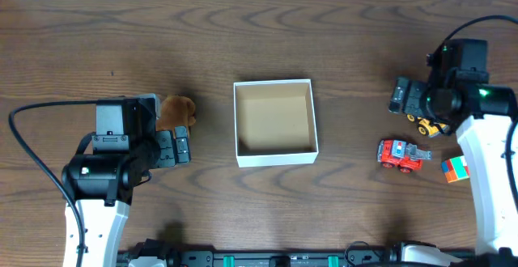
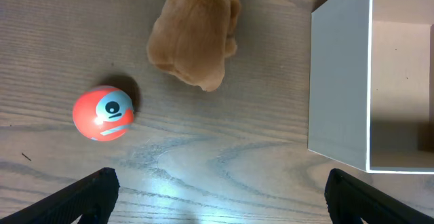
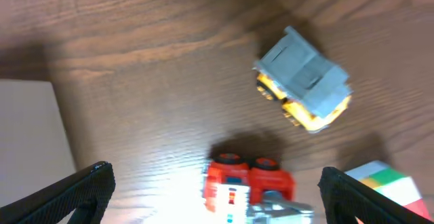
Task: Pack container
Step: 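Lower the right gripper onto the red fire truck and grasp it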
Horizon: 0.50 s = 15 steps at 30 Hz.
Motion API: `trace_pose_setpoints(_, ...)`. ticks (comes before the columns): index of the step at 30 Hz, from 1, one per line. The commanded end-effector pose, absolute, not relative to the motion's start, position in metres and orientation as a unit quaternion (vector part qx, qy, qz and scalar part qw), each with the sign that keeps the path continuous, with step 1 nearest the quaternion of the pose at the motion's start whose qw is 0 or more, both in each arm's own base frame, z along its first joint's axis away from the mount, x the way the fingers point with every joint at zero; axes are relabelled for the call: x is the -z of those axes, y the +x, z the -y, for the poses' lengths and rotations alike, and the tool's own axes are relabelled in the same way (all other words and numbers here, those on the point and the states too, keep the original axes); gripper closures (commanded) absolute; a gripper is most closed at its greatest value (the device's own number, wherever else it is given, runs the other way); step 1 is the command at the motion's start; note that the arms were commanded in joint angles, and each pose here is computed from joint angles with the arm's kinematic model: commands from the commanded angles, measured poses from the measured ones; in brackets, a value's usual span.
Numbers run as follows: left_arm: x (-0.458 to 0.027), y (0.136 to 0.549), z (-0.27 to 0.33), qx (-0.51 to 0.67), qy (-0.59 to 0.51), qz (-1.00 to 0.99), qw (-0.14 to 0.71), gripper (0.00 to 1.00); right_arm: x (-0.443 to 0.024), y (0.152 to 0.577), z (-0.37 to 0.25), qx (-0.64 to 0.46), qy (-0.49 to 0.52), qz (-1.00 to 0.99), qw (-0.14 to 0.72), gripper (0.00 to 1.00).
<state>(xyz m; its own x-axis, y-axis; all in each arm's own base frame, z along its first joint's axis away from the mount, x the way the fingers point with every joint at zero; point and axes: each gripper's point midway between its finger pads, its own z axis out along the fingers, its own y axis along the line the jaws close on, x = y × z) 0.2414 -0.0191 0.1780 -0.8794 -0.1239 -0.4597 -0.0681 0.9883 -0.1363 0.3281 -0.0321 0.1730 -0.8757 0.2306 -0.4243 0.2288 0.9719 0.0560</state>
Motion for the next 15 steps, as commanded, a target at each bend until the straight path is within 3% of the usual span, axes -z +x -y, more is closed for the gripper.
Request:
trace_pose_setpoints(1, -0.184, 0.243, 0.021, 0.065, -0.052, -0.966, 0.246, 0.02, -0.196, 0.325, 0.031, 0.012, 0.029, -0.968, 0.250, 0.01)
trace_pose_setpoints(5, -0.183, 0.243, 0.021, 0.065, -0.052, -0.966, 0.245, 0.02, -0.210, 0.312, -0.003, -0.022, -0.192, -0.943, 0.270, 0.01)
trace_pose_setpoints(10, -0.183, 0.243, 0.021, 0.065, -0.052, -0.966, 0.245, 0.02, -0.209, 0.294, -0.004, 0.009, -0.325, -0.912, 0.250, 0.01)
trace_pose_setpoints(15, -0.182, 0.241, 0.021, 0.065, -0.052, -0.967, 0.241, 0.02, -0.180, 0.275, 0.002, 0.006, -0.397, -0.903, 0.165, 0.04)
